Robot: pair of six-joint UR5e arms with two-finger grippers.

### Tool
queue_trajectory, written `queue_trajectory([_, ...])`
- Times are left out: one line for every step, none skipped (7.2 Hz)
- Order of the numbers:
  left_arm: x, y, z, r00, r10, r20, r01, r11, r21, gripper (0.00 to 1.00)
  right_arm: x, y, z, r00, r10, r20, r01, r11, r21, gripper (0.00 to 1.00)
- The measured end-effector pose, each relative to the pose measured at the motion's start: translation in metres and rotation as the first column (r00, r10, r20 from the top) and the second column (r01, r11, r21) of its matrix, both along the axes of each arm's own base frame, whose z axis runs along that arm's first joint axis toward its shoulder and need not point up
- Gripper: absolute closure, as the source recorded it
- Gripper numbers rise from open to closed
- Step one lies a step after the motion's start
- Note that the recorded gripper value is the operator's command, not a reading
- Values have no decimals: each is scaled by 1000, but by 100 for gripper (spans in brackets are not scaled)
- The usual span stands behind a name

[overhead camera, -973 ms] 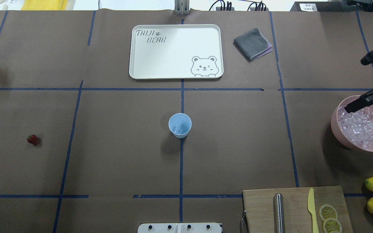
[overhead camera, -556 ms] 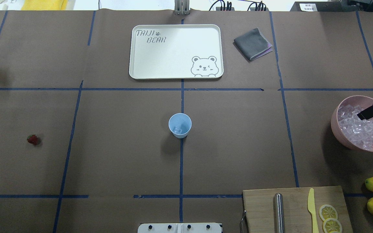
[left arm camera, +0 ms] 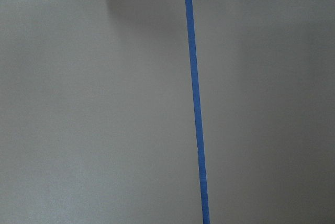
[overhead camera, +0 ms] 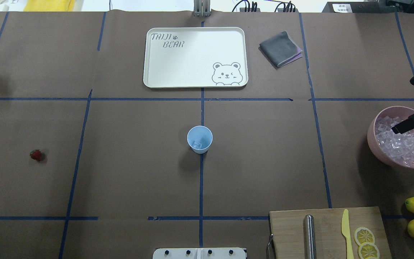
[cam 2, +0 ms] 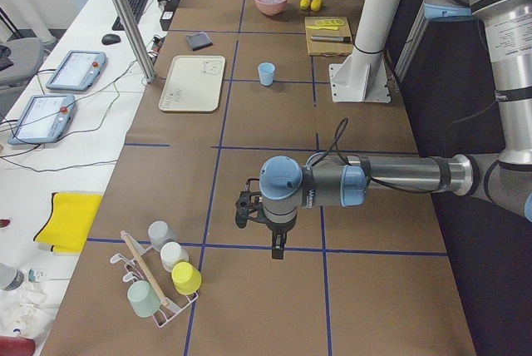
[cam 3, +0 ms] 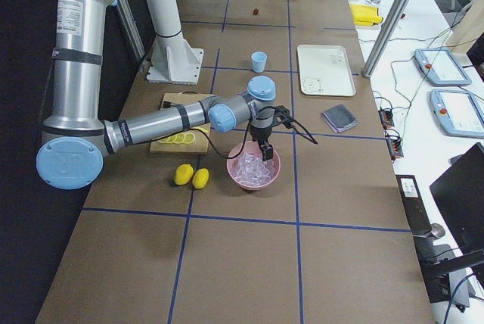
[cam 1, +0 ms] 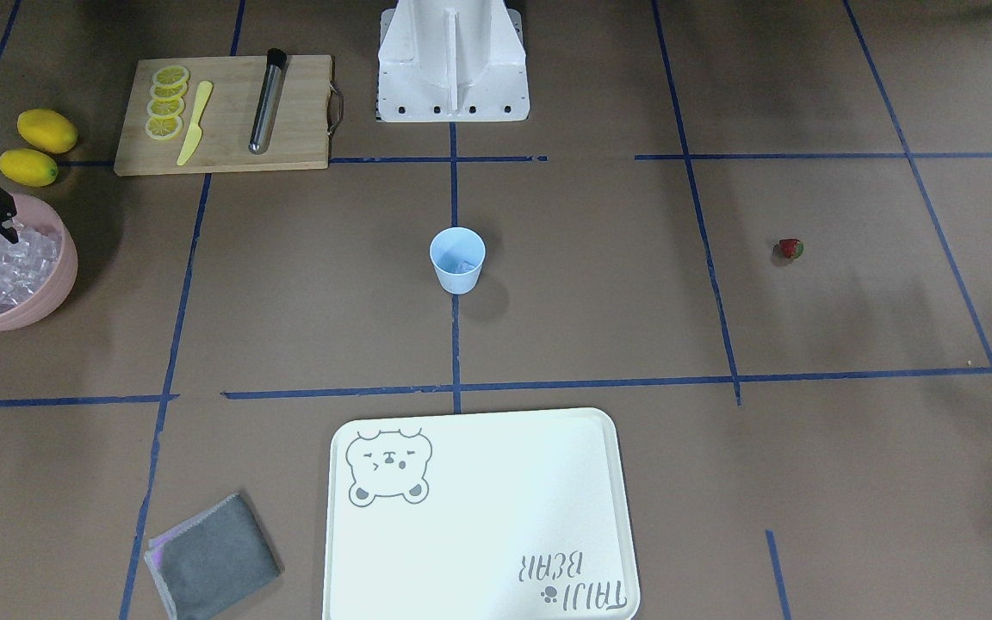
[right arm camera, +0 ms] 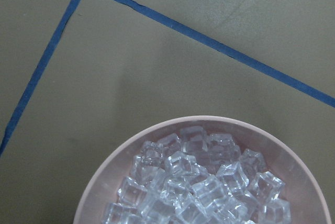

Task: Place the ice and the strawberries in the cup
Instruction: 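Lower the right gripper into the ice and grasp another cube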

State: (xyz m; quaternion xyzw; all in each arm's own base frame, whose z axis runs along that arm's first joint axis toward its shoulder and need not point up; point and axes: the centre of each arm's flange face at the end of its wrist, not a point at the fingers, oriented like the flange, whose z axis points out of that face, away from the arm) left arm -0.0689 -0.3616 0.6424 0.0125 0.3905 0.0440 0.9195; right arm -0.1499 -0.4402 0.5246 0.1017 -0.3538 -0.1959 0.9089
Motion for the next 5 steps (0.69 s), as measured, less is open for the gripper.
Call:
queue_trajectory([0, 0, 0, 1000, 0, 0, 0, 1000, 0, 0, -10, 3, 1, 1000, -16, 0, 16, 1000, 0, 3])
queue_trajectory([0, 0, 0, 1000, 0, 0, 0, 1000, 0, 0, -18, 6, 1, 999, -32, -1, 32, 999, 1, 4])
queue_trajectory([0, 0, 0, 1000, 0, 0, 0, 1000, 0, 0, -24, 9, 3, 999, -48, -4, 48, 999, 1, 5])
queue_trajectory([0, 0, 0, 1000, 0, 0, 0, 1000, 0, 0, -27, 12, 5, 998, -62, -7, 62, 998, 2, 5])
queue_trajectory([0, 0, 0, 1000, 0, 0, 0, 1000, 0, 0, -28, 14, 8, 997, -74, -10, 74, 997, 3, 6])
